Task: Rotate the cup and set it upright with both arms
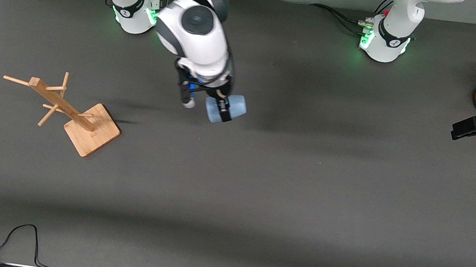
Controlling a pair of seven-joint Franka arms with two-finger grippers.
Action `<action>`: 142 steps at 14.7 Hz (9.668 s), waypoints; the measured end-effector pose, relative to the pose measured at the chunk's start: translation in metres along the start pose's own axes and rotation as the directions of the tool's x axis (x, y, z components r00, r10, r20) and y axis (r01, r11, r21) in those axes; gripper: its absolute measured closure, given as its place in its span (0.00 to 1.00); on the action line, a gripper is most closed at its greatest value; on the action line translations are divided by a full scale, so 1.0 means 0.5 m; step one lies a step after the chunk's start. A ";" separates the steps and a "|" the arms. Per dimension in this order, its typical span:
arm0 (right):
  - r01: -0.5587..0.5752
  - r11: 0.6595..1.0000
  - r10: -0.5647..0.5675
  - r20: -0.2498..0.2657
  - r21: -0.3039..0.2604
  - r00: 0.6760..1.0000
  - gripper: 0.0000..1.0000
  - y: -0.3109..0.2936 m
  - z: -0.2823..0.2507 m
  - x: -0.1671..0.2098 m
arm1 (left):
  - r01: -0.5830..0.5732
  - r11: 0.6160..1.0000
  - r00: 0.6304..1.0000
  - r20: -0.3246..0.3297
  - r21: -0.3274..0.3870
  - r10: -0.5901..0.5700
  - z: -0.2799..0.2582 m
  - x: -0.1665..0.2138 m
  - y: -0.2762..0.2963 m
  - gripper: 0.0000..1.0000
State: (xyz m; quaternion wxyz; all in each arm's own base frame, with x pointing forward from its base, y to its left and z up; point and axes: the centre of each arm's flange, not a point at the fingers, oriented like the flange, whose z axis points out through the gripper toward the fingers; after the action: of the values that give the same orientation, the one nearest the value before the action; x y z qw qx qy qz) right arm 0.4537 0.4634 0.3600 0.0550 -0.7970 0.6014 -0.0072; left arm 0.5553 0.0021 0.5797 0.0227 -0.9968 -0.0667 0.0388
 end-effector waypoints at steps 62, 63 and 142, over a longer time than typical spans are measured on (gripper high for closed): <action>0.915 0.401 -0.915 0.021 -0.055 0.402 0.00 0.017 -0.513 0.931 | 0.033 0.965 0.998 -0.057 0.259 -0.019 0.629 -0.209 1.125 0.00; 0.923 0.382 -0.923 0.019 -0.054 0.383 0.00 0.015 -0.507 0.932 | -0.020 0.957 0.999 -0.026 0.291 0.029 0.648 -0.215 1.121 0.01; 0.954 0.294 -0.955 0.021 -0.066 0.296 0.00 0.038 -0.570 0.908 | 0.084 0.996 0.996 -0.018 -0.010 -0.084 0.041 0.057 0.230 0.00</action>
State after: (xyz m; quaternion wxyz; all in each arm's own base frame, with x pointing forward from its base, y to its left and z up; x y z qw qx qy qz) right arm 0.5390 0.0003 0.6166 0.0071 -0.9995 0.0116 -0.0274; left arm 0.5969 -0.1073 0.5512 0.0205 -0.9935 -0.1085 0.0283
